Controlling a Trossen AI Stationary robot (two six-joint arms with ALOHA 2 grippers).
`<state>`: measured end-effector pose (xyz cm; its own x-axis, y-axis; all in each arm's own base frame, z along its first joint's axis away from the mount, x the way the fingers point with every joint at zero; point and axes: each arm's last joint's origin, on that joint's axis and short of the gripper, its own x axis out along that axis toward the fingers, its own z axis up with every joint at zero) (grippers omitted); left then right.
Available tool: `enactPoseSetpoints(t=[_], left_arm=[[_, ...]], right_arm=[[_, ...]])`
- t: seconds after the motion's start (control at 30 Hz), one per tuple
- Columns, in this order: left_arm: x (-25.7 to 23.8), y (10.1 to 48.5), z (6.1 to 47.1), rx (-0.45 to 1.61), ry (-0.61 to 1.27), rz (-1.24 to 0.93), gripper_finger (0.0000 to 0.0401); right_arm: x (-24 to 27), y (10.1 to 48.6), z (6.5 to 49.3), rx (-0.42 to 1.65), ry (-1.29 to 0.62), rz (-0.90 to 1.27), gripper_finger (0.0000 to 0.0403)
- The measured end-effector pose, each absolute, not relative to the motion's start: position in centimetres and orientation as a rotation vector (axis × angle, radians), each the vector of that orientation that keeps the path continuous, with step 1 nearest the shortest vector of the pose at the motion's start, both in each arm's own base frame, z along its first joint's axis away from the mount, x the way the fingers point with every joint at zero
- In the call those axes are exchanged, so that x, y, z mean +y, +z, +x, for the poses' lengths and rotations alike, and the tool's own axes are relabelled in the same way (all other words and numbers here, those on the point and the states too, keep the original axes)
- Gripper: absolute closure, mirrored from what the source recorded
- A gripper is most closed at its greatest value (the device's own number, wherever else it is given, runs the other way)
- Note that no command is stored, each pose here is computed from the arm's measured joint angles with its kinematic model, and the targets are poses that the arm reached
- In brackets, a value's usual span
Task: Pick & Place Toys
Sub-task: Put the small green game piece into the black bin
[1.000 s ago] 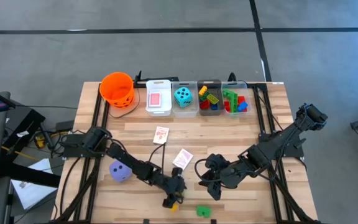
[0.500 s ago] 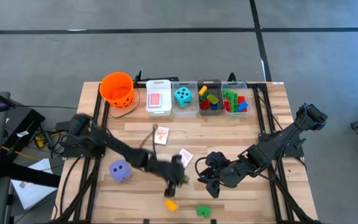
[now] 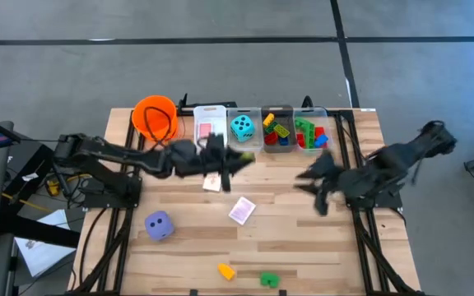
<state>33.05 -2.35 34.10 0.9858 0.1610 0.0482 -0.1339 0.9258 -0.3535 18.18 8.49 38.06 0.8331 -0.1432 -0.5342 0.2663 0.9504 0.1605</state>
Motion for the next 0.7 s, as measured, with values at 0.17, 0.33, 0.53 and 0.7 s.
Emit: enactPoseSetpoints(t=[0.17, 0.33, 0.53, 0.7], left_arm=[[1.5, 33.6, 34.6, -0.210, 0.212, -0.489, 0.0361], [3.9, 32.0, 37.2, -0.202, 0.273, -0.565, 0.0361], [6.4, 30.3, 41.9, -0.173, 0.265, -0.556, 0.0361], [9.8, 28.6, 44.7, -0.159, 0.276, -0.549, 0.0360]], right_arm=[[5.5, 40.2, 14.7, 0.427, -0.289, 0.175, 0.0275], [3.8, 41.0, 12.5, 0.382, -0.317, 0.191, 0.0275], [2.9, 40.8, 11.9, 0.403, -0.369, 0.180, 0.0275], [2.7, 40.6, 12.7, 0.412, -0.408, 0.183, 0.0275]])
